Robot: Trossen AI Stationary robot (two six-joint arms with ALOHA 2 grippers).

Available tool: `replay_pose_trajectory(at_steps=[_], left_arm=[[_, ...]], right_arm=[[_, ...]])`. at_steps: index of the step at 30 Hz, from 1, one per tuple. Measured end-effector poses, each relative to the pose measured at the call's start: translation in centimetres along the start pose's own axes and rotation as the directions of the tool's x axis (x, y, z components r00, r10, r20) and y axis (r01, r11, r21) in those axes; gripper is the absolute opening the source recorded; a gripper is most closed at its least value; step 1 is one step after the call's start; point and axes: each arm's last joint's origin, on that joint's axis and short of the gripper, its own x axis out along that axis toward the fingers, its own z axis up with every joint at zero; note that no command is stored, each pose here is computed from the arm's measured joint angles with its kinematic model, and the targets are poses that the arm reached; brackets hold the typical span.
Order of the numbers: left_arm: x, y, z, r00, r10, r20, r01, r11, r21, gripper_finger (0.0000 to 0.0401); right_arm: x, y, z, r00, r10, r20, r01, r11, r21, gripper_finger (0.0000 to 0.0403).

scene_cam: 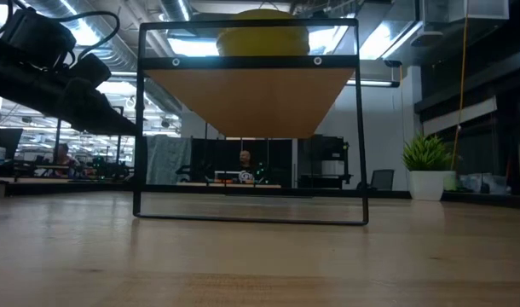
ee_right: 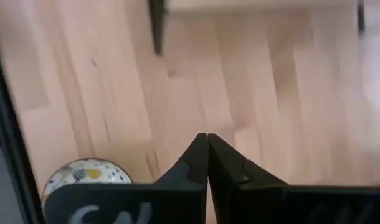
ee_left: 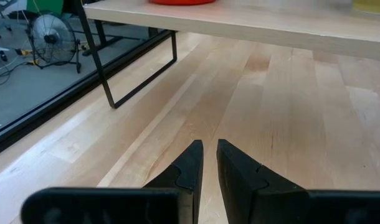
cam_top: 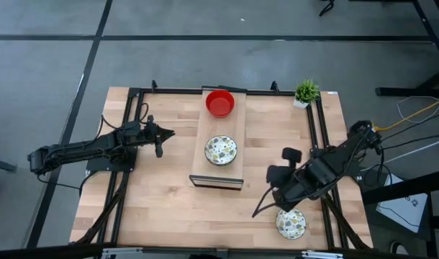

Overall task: Pick & Place Mini bowls
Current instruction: Stack the white bowl on top of the white bowls on the shelf

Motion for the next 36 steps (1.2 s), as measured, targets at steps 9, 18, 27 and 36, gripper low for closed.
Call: replay_pose_trajectory(at_steps=[9,18,27,36], left_arm=[[0.0,0.0,0.0,1.000,0.000,0.003,0.000,1.000,0.000,0.0043],[0.0,0.0,0.0,1.000,0.000,0.002,0.000,1.000,0.000,0.0043],[0.0,0.0,0.0,1.000,0.000,0.002,0.000,1.000,0.000,0.0043],[0.0,0.0,0.0,1.000,0.000,0.003,0.000,1.000,0.000,0.0043]], right_arm=[[4.5,-0.1,-3.6,0.954,0.015,-0.298,0.062,0.967,0.247,0.0034],[8.5,0.9,-6.2,0.800,0.167,-0.576,0.120,0.897,0.426,0.0037],[10.8,1.9,-6.5,0.831,0.234,-0.504,-0.007,0.911,0.413,0.0037],[11.0,3.6,-5.1,0.861,0.382,-0.335,-0.187,0.851,0.490,0.0037]])
